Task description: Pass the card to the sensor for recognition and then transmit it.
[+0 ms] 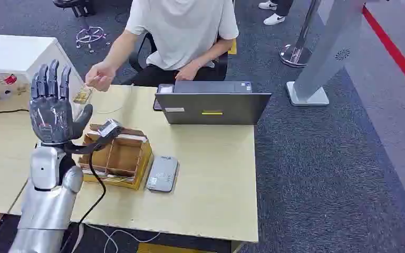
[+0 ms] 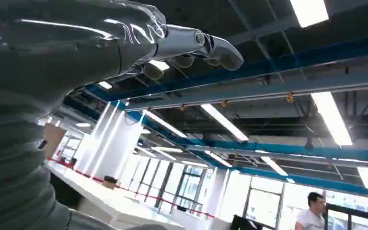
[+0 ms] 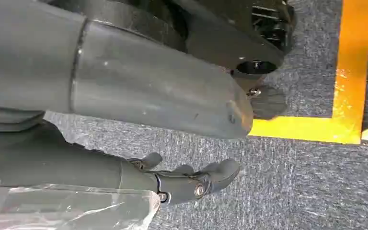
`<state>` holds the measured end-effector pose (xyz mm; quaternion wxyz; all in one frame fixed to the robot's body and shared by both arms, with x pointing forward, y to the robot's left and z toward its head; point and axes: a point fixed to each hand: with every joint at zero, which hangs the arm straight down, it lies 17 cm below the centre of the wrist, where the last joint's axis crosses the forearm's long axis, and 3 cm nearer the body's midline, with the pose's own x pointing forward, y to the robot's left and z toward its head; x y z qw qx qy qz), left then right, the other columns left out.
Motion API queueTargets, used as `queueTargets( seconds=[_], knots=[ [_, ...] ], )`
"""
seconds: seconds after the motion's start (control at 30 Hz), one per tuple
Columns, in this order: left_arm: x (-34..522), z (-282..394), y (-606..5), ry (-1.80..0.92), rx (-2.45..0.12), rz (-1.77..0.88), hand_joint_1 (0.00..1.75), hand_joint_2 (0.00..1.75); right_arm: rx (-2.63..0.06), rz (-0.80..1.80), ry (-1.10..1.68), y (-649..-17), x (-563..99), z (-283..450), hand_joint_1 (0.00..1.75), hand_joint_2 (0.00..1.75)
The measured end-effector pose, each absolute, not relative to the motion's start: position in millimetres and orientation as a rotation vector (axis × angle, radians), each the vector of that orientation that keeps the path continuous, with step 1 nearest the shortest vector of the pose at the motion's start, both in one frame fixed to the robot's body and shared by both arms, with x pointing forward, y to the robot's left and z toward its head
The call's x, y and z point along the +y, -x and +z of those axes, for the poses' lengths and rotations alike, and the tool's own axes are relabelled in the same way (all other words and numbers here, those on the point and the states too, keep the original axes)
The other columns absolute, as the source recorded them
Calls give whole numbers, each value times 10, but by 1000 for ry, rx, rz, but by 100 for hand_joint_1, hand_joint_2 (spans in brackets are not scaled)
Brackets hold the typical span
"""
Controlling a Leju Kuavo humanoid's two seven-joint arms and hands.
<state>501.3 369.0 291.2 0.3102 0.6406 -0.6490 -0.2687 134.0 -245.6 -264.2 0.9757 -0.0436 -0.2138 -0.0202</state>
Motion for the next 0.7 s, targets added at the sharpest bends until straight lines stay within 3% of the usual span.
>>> queueTargets(
  seconds=[0.37,0.4,0.7],
  knots=[
    [3588,2801,-5467,-1620,-1648,-833,0,175,-422,-16,86,-1301,-2439,-2652,0,0],
    [3581,2775,-5480,-1610,-1642,-839,175,175,-421,-15,86,-1299,-2439,-2653,0,0],
    [3586,2479,-5549,-1517,-1577,-883,175,175,-424,0,84,-1299,-2428,-2651,0,0]
  ],
)
